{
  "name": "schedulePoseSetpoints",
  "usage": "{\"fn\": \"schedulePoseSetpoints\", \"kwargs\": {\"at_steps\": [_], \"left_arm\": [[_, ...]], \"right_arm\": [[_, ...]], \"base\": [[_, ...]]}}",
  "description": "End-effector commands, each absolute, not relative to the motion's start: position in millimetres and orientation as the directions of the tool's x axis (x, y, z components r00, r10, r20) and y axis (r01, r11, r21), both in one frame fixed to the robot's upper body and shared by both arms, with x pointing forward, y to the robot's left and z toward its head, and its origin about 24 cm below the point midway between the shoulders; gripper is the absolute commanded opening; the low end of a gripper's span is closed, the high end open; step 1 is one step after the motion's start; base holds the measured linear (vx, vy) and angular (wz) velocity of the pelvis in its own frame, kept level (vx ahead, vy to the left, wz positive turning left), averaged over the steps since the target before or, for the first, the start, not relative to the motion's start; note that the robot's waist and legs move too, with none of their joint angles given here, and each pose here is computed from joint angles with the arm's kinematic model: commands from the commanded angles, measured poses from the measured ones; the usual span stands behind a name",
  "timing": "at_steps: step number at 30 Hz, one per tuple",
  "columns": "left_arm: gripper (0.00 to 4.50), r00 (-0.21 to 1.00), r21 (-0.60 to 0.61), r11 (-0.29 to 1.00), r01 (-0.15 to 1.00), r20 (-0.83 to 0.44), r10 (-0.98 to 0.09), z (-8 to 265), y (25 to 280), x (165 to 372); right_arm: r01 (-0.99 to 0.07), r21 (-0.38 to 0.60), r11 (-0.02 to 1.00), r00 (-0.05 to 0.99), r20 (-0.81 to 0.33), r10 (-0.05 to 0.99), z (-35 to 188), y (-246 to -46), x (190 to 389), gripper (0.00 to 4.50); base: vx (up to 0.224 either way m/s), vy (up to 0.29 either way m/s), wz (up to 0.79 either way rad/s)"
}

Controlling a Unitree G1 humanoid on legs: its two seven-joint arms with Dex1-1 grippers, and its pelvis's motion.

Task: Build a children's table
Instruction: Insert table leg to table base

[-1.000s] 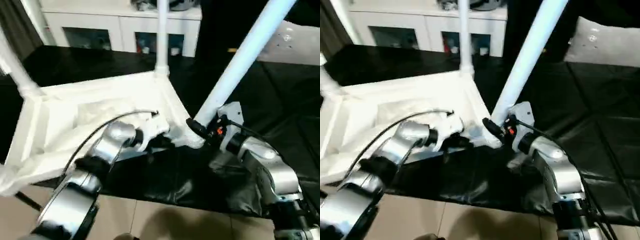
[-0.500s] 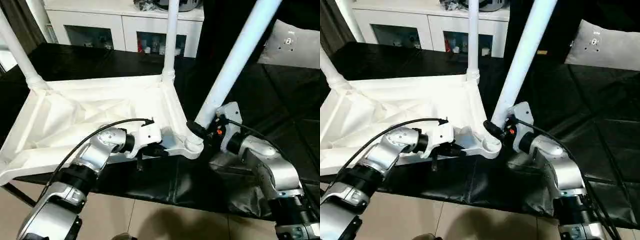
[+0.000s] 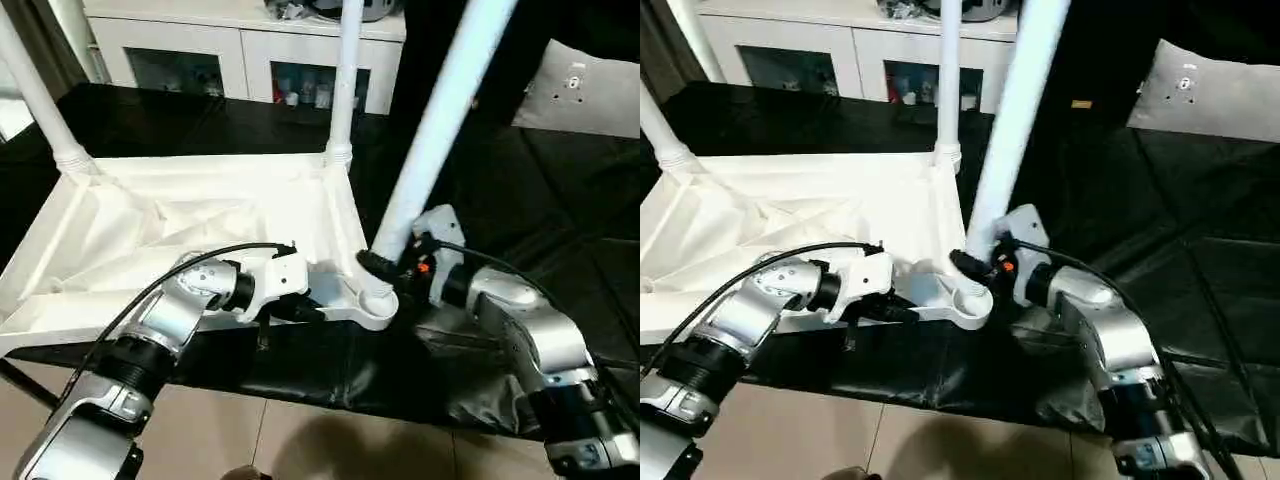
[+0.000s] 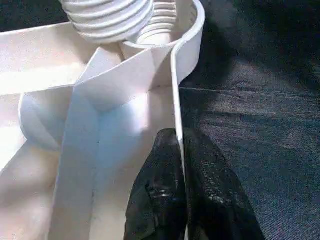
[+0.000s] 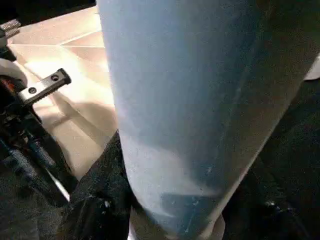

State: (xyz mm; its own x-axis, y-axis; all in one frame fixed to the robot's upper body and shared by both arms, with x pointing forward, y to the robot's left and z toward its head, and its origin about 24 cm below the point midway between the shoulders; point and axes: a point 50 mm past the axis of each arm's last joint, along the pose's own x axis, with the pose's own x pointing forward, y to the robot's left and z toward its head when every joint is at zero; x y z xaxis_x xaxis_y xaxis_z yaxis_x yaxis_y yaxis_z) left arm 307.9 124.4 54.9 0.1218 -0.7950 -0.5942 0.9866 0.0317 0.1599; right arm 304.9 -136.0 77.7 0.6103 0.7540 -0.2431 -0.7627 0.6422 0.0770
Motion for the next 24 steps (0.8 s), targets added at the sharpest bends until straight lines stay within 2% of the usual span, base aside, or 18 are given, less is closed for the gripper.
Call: {"fn": "schedulePoseSetpoints", "kwargs": {"at_steps": [1, 12, 19, 24], "left_arm": [[0.0, 0.036, 0.074, -0.019, 0.997, -0.673, -0.738, 37.4, 133.8, 296.6], [0.0, 0.002, 0.045, -0.038, 0.998, -0.66, -0.751, 39.0, 133.6, 291.4], [0.0, 0.111, 0.118, 0.04, 0.992, -0.687, -0.718, 37.1, 133.7, 302.5], [0.0, 0.186, 0.151, 0.114, 0.982, -0.684, -0.706, 36.2, 133.6, 310.2]], "right_arm": [[-0.771, 0.099, 0.629, 0.58, -0.298, 0.758, 70.3, -138.1, 303.9, 1.91], [-0.786, 0.126, 0.605, 0.544, -0.323, 0.774, 67.5, -142.6, 305.9, 1.91], [-0.833, 0.144, 0.534, 0.468, -0.331, 0.82, 72.0, -137.7, 298.8, 1.91], [-0.833, 0.129, 0.539, 0.476, -0.33, 0.815, 78.0, -145.1, 299.3, 1.91]], "base": [[0.0, 0.0, 0.0], [0.0, 0.0, 0.0], [0.0, 0.0, 0.0], [0.0, 0.0, 0.0]]}}
